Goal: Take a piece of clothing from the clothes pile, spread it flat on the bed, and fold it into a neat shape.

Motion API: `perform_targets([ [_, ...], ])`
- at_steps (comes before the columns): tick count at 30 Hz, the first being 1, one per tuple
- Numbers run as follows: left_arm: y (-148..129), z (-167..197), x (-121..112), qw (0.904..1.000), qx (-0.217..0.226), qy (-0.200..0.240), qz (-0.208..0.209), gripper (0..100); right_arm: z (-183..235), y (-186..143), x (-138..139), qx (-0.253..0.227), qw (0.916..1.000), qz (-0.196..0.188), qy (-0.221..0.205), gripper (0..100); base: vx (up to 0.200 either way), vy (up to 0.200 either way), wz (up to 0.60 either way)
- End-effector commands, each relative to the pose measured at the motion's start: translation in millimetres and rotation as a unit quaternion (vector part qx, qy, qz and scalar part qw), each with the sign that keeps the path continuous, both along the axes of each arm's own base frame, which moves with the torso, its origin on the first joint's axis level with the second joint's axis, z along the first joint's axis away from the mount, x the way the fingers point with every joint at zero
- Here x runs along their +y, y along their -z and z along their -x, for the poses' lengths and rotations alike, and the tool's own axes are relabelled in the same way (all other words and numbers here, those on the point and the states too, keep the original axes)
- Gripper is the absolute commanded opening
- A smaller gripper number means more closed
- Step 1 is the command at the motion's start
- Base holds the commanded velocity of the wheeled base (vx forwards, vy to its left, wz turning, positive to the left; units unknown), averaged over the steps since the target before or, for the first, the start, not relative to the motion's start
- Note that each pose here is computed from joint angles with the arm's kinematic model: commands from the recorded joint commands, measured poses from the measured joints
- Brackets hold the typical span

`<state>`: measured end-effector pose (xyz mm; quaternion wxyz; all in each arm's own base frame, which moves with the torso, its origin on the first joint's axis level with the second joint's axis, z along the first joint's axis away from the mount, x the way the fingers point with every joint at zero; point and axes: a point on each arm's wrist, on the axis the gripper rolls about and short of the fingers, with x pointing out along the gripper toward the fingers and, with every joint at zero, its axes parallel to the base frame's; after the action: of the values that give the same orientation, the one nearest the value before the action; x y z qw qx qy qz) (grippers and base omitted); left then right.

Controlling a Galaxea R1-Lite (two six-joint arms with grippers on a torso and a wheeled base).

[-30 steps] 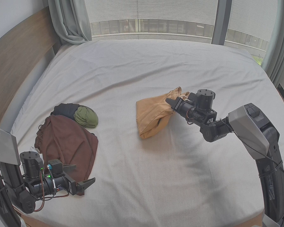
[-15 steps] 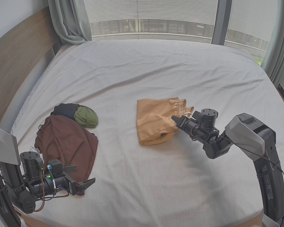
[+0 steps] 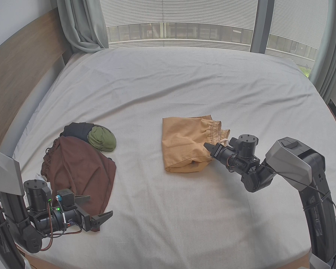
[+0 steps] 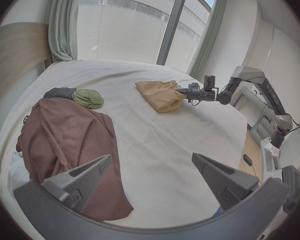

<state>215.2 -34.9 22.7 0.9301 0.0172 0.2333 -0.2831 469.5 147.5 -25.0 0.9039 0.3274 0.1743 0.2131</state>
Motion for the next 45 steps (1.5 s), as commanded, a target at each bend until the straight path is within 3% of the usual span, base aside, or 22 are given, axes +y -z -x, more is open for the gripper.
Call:
perform_targets([
  [1, 1.3, 3.8, 0.4, 1.0000, 0.008, 0.000, -0.001, 100, -1.2, -2.0, -5.8, -0.005, 0.9999, 0.007, 0.010, 100, 0.000, 0.000, 0.00],
  [5, 1.3, 3.8, 0.4, 1.0000, 0.009, 0.000, -0.001, 100, -4.1, -15.8, -18.2, -0.025, 0.9988, 0.023, 0.034, 100, 0.000, 0.000, 0.00],
  [12, 1.0, 3.9, 0.1, 1.0000, 0.008, 0.001, -0.001, 100, 3.0, -70.8, -41.4, -0.063, 0.9962, 0.023, 0.056, 100, 0.000, 0.000, 0.00],
  [17, 2.0, 3.7, 0.4, 0.9999, 0.010, 0.000, -0.001, 100, 10.1, -98.1, -38.5, -0.085, 0.9949, 0.017, 0.052, 100, 0.000, 0.000, 0.00],
  [20, 1.2, 3.4, 0.4, 1.0000, 0.008, 0.000, -0.001, 100, 18.5, -111.1, -22.0, -0.096, 0.9948, 0.013, 0.033, 100, 0.000, 0.000, 0.00],
  [27, 1.0, 2.7, 0.3, 1.0000, 0.006, 0.000, 0.000, 100, 22.1, -94.1, 4.0, -0.078, 0.9968, 0.015, 0.005, 100, 0.000, 0.000, 0.00],
  [30, 1.6, 2.1, 1.2, 1.0000, 0.007, -0.002, -0.001, 100, 15.1, -53.4, 8.7, -0.045, 0.9986, 0.027, 0.001, 100, 0.000, 0.000, 0.00],
  [38, 0.4, 1.0, 1.3, 1.0000, 0.003, -0.001, 0.002, 100, 10.7, -0.8, 1.4, -0.006, 0.9987, 0.050, 0.008, 100, 0.000, 0.000, 0.00],
  [43, -4.0, -5.7, -8.8, 0.9992, -0.003, 0.022, 0.033, 100, 14.1, -8.6, -3.0, -0.023, 0.9980, 0.049, 0.033, 100, 0.000, 0.000, 0.00],
  [45, -9.6, -8.1, -13.8, 0.9984, -0.007, 0.022, 0.052, 100, 20.6, -33.5, -4.4, -0.046, 0.9974, 0.041, 0.037, 100, 0.000, 0.000, 0.00],
])
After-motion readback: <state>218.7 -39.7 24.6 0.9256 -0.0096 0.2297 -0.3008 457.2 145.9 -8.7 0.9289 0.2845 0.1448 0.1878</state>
